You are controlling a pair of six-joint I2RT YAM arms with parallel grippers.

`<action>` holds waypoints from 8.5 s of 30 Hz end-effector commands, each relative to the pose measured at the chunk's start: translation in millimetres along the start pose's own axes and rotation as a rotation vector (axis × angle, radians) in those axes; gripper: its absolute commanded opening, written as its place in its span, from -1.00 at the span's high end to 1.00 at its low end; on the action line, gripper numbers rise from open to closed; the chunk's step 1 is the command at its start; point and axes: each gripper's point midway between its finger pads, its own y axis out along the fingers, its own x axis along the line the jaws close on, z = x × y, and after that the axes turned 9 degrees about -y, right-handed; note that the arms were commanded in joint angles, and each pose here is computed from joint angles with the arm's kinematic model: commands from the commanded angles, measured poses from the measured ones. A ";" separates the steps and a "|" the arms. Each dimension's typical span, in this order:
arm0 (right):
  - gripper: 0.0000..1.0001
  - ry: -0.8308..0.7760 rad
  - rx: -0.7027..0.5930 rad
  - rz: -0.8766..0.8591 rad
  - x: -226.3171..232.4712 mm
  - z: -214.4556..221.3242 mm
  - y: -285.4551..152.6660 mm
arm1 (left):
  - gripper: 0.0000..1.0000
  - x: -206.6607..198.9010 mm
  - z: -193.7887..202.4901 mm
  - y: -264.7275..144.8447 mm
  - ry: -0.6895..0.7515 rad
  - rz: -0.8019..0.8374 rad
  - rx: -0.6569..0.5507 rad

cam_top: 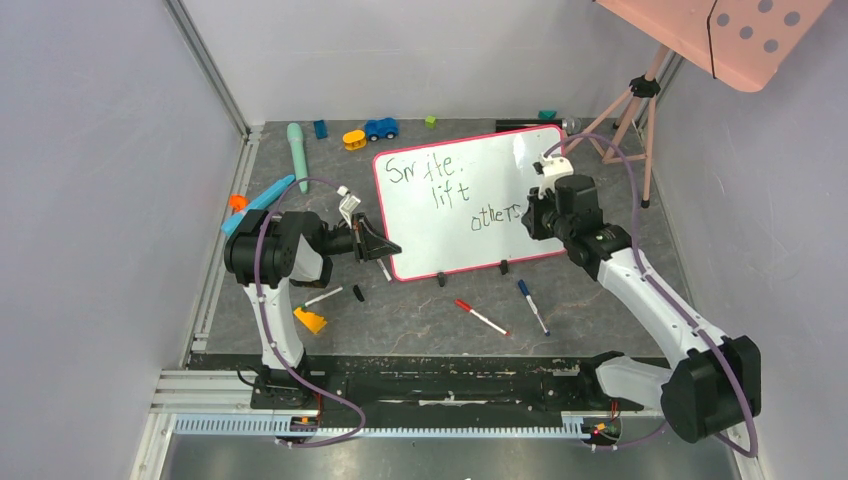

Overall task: Write a sentence on the whiteboard
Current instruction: Write a sentence on the whiteboard, then close the whiteboard marker at the center of the board.

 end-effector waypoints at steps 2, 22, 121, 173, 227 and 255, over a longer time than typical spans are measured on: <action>1.00 0.002 -0.117 0.055 -11.9 -42.5 -21.9 | 0.68 -1.6 5.7 1.3 0.128 0.039 0.023; 1.00 0.015 -0.192 0.083 -17.3 -64.6 -24.9 | 0.61 -2.1 6.0 1.1 0.129 0.040 0.024; 1.00 0.185 -0.278 -0.160 28.6 -86.2 -57.0 | -0.99 -58.9 -112.0 -148.9 -0.167 -1.226 -0.431; 1.00 0.182 -0.265 -0.197 37.2 -56.5 -102.0 | -0.17 -4.1 62.4 -115.1 -0.862 -1.487 -0.216; 1.00 0.201 -0.231 -0.322 61.6 -49.9 -78.8 | 0.96 -64.7 22.2 -116.6 -0.890 -1.461 -0.313; 1.00 0.053 -0.227 -0.455 147.9 -47.7 -69.7 | 0.96 -122.4 -35.5 -71.7 -1.321 -1.162 -0.597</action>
